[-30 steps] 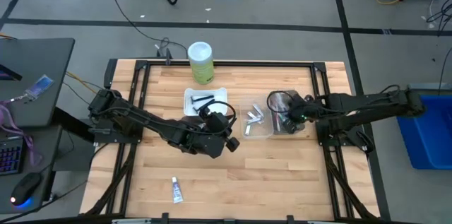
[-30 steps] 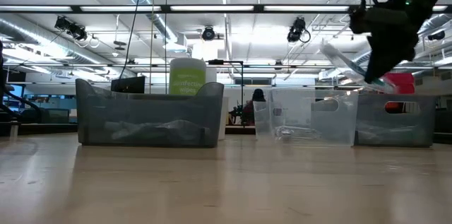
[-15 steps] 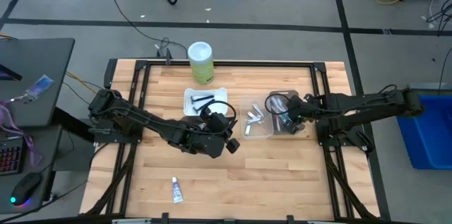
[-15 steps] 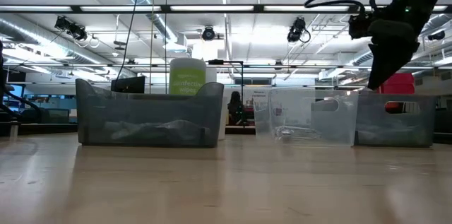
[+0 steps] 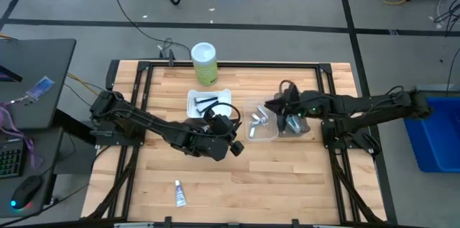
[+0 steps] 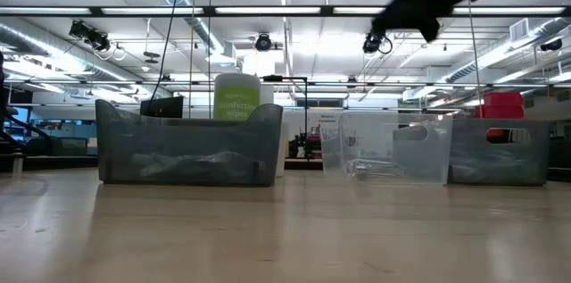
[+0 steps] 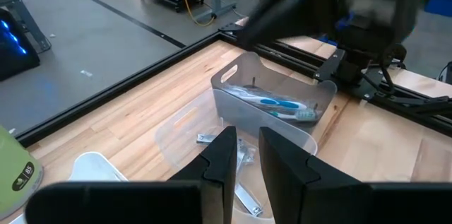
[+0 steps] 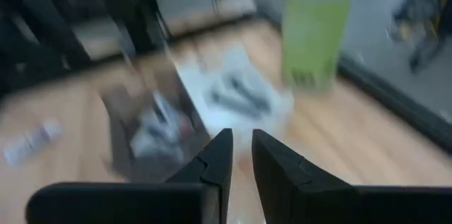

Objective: Pick & Place Travel size toiletries
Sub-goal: Put the white toothpaste into the left black bin

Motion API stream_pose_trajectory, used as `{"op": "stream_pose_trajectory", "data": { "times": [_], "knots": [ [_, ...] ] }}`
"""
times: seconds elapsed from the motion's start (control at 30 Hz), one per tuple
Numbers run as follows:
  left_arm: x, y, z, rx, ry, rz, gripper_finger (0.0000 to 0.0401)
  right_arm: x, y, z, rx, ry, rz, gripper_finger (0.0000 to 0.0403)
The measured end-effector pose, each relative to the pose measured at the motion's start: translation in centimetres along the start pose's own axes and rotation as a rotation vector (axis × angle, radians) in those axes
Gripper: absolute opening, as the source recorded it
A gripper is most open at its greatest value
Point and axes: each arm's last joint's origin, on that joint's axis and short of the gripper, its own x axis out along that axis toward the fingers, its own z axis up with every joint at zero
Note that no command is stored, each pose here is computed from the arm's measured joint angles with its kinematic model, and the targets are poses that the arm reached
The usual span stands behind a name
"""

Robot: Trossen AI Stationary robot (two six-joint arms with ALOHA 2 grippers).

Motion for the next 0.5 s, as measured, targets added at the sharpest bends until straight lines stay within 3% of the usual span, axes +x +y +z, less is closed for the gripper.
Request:
{"op": "stream_pose_trajectory", "data": {
  "times": [0.17, 0.33, 0.5],
  "knots": [
    [0.0, 0.0, 0.0, 0.001, 0.0, 0.0, 0.0071, -0.1, 0.4, 1.6, 0.044, -0.164, 0.044, 0.0065],
    [0.0, 0.0, 0.0, 0.003, 0.012, -0.014, 0.0071, 0.0, 0.4, 1.3, 0.035, -0.135, 0.036, 0.0064],
    [-0.2, -0.3, -0.7, 0.038, 0.123, -0.137, 0.0071, 0.4, 0.4, 1.1, 0.029, -0.114, 0.031, 0.0066]
  ]
}}
